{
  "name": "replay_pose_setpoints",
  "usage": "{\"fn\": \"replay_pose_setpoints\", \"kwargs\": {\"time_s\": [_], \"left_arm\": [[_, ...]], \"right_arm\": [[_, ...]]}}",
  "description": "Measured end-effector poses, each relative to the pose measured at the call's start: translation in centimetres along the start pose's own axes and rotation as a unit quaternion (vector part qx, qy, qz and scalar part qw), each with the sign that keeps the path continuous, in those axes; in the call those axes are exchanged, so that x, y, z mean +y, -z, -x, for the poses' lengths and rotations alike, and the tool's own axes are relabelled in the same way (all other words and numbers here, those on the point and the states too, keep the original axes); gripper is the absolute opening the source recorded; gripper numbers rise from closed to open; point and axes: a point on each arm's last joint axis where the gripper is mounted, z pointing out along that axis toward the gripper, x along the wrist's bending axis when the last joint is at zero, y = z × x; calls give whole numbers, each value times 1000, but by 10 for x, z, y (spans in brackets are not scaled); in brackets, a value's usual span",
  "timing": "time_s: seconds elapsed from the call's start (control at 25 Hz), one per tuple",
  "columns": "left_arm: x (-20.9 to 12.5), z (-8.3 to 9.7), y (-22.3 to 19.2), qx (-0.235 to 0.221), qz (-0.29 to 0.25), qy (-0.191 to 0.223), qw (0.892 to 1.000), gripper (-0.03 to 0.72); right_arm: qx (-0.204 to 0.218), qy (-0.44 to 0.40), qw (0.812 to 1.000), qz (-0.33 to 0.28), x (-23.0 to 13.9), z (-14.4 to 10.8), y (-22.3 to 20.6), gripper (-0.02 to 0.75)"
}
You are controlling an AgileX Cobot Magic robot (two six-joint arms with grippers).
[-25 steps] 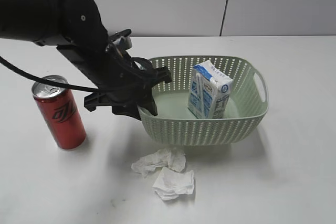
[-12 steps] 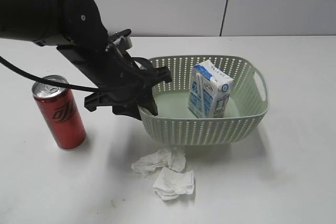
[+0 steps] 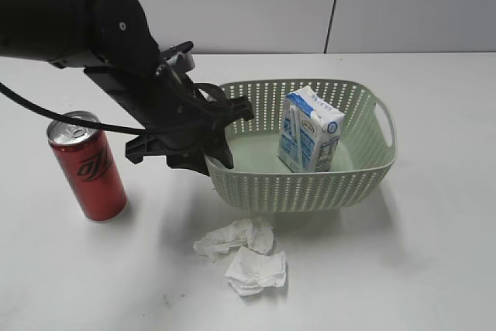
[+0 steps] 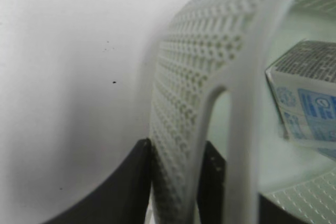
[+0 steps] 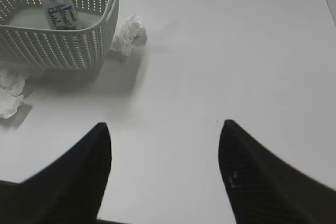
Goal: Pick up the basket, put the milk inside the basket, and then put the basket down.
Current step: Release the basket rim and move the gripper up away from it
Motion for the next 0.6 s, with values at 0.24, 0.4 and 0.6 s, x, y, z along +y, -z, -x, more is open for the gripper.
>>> {"fn": "replay_pose_setpoints", "kwargs": {"time_s": [0.24,0.4,0.6], "left_arm": [[1,-1,0,-1,1,3,1000,216],[17,-1,9,-10,19,13,1000,216],[55,5,32,-7,79,-25,997,216]], "right_arm": [[-1,0,1000,9,-1,0,2,486],[-1,0,1000,9,-1,0,2,485],[-1,0,1000,9,-1,0,2,486]]}}
